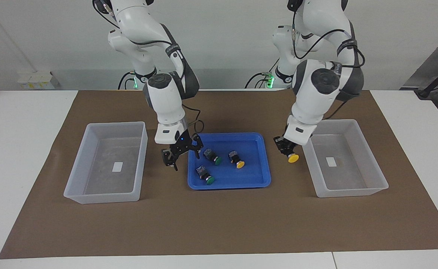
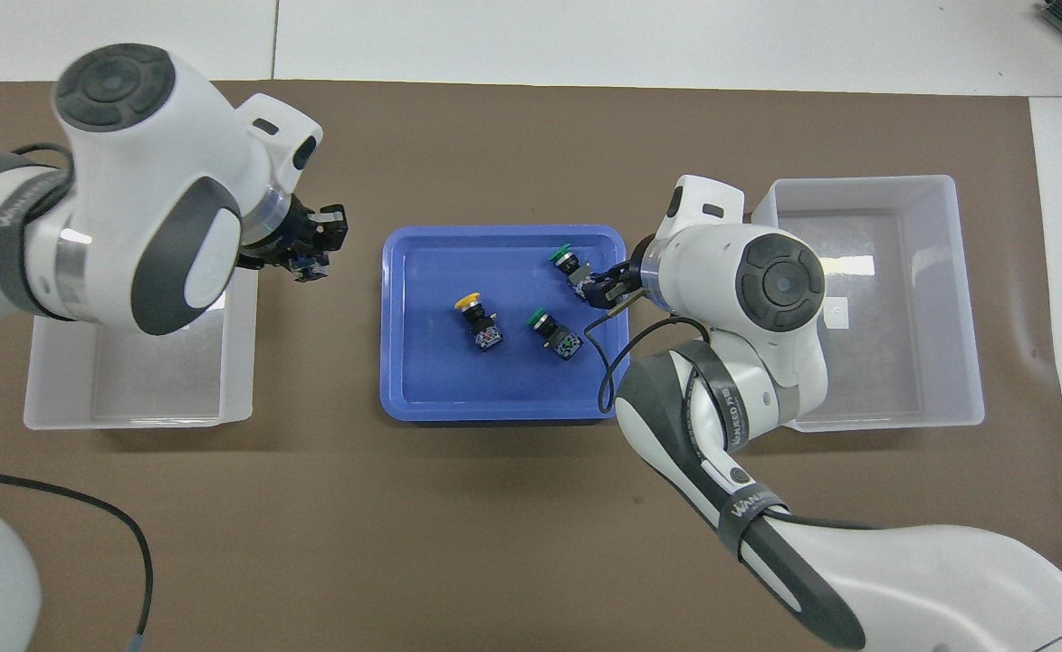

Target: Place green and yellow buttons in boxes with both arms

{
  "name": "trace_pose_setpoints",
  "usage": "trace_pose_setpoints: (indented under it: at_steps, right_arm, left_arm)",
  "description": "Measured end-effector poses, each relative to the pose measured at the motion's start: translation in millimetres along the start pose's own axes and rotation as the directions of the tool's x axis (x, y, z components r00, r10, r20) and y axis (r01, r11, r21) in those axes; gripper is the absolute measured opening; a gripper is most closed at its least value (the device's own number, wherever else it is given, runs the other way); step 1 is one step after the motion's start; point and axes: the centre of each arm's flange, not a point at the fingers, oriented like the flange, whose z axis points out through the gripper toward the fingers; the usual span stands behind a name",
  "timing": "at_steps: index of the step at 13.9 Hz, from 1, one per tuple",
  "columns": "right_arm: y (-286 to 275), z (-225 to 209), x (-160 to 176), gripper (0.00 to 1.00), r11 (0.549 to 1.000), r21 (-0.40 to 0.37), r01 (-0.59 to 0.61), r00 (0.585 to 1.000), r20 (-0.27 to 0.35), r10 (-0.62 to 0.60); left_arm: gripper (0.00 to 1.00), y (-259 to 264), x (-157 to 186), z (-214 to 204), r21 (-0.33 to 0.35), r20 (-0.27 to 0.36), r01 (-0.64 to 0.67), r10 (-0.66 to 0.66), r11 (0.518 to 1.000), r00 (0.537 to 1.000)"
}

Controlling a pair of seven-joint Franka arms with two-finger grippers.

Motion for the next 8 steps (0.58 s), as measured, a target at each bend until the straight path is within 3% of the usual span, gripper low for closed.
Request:
trace_pose_setpoints:
  at_steps: [3,8]
  right_arm:
    - [-23,20,-2,1.00,1.000,0.023,0.021,1.000,0.008,-0.021]
    - [-51,66,-5,1.00,0.998,0.031,0.051,0.997,-0.057,-0.049]
  left_arm:
    - [0.33,-74,30,-3,-0.002,0.002,-0.090,0.090,0.996,0.996]
    - [0.33,-160,51,20,-0.003,-0.001,-0.173,0.173,0.985,0.985]
